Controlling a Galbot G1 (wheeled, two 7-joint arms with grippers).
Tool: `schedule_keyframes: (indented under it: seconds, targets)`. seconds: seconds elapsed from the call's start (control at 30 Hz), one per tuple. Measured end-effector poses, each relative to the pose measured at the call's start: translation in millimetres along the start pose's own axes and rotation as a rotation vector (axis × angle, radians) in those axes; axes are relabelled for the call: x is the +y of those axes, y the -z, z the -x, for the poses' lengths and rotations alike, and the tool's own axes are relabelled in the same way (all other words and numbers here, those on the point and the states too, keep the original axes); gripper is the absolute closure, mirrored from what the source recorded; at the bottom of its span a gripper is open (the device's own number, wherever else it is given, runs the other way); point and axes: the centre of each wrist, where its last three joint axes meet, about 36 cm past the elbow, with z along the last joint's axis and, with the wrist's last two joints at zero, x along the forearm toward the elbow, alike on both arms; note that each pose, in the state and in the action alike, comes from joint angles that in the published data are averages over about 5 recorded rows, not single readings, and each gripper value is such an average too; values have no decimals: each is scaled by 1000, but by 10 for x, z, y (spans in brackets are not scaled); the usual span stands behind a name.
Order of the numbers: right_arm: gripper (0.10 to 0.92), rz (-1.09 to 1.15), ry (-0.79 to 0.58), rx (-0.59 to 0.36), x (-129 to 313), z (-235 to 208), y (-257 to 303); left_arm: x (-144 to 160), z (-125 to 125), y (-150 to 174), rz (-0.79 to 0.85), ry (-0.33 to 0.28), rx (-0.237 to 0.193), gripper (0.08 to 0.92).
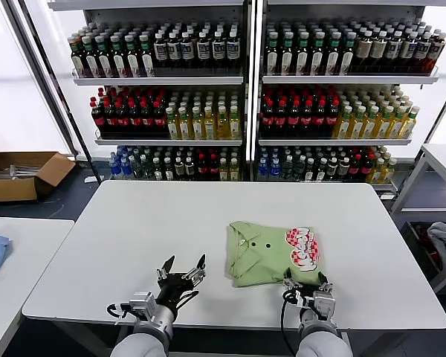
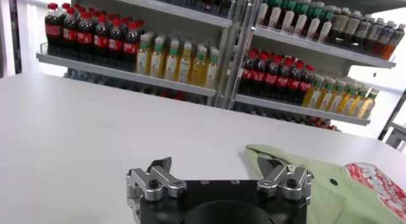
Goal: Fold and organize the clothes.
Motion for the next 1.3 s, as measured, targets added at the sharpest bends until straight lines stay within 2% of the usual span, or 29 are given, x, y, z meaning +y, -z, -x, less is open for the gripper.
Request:
schedule_keyframes:
  seconds: [0.4,0.87,1.07,1.3]
  targets:
    - [200,56,22,8,-98,5,-97,16,-57,-16,4,-1,4,177]
    - [200,38,144,-172,6,-338,382,-8,-93,4,1,-5,2,177]
    - [200,-31,173,-159,224,-342,379,-8,-120,0,-1,-1,1,177]
    - [200,-91,176,-95,475,-259,190,1,-162,-14,-3,7,2,177]
